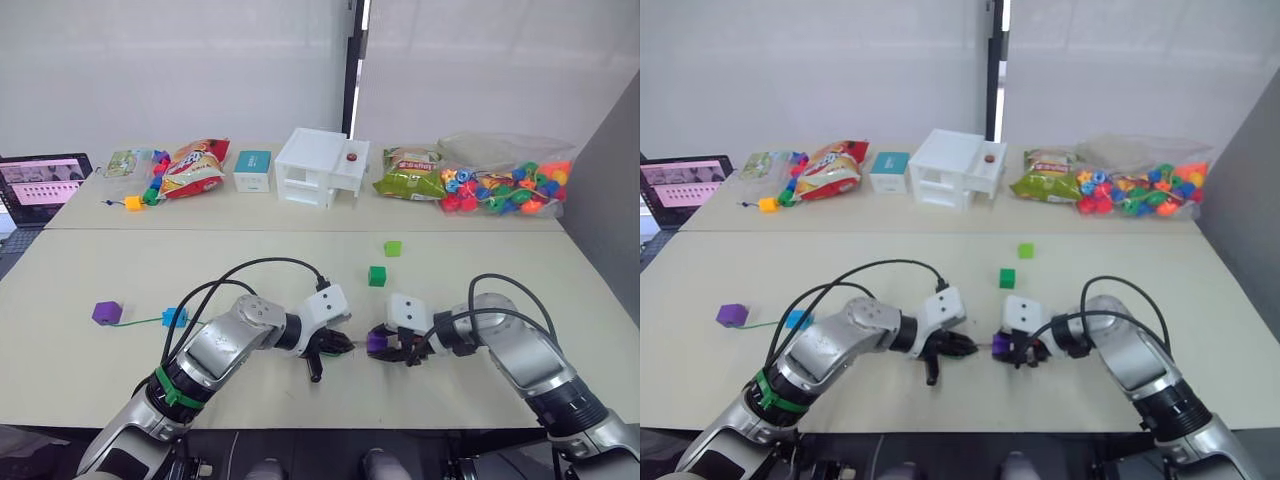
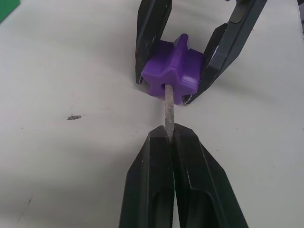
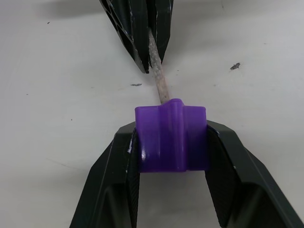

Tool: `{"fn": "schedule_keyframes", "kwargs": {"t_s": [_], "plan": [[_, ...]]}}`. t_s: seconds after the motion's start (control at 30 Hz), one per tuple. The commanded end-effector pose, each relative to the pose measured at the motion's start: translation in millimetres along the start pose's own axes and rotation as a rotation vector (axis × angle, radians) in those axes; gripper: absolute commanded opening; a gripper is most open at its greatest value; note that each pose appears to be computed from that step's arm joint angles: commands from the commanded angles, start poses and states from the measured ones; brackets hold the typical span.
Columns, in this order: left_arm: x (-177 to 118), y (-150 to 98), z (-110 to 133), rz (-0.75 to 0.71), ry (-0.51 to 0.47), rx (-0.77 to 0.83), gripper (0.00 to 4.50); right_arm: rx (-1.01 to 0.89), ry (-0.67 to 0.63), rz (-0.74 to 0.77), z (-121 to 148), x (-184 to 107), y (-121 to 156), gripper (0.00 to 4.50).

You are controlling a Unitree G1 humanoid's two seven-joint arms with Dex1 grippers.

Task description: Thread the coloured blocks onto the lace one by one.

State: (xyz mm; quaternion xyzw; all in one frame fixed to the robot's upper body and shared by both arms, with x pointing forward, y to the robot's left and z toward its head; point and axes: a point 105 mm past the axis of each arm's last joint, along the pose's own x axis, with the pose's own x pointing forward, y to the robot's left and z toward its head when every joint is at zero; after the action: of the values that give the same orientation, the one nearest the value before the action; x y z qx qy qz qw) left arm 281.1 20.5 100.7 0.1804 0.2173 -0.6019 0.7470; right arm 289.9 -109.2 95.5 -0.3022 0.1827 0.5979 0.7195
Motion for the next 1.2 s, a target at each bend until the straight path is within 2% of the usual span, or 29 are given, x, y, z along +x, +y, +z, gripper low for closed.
{"fn": "schedule_keyframes", "kwargs": {"t_s": [0.03, 0.27, 0.47, 0.9, 1.2], "plan": [[4.2, -22.5, 28.6, -0.118, -0.095, 0.103, 0.0, -0.015, -0.095, 0.046, 14.6, 16.6, 12.3, 1.36], [-17.1, -14.7, 8.5, -0.102, -0.046, 0.109, 0.0, 0.021, -0.095, 0.054, 3.1, 23.9, 12.4, 1.36], [-19.9, -15.8, -4.2, -0.099, -0.054, 0.099, 0.0, 0.019, -0.078, 0.055, -0.8, 25.5, 10.6, 1.36], [-19.6, -14.2, 4.7, -0.047, -0.142, 0.088, 0.0, -0.048, 0.011, 0.062, 7.2, 21.1, 9.9, 1.36], [-30.9, -13.3, -7.9, -0.016, -0.138, 0.048, 0.0, -0.041, 0.032, 0.057, 4.9, 19.7, 10.0, 1.36]]}}
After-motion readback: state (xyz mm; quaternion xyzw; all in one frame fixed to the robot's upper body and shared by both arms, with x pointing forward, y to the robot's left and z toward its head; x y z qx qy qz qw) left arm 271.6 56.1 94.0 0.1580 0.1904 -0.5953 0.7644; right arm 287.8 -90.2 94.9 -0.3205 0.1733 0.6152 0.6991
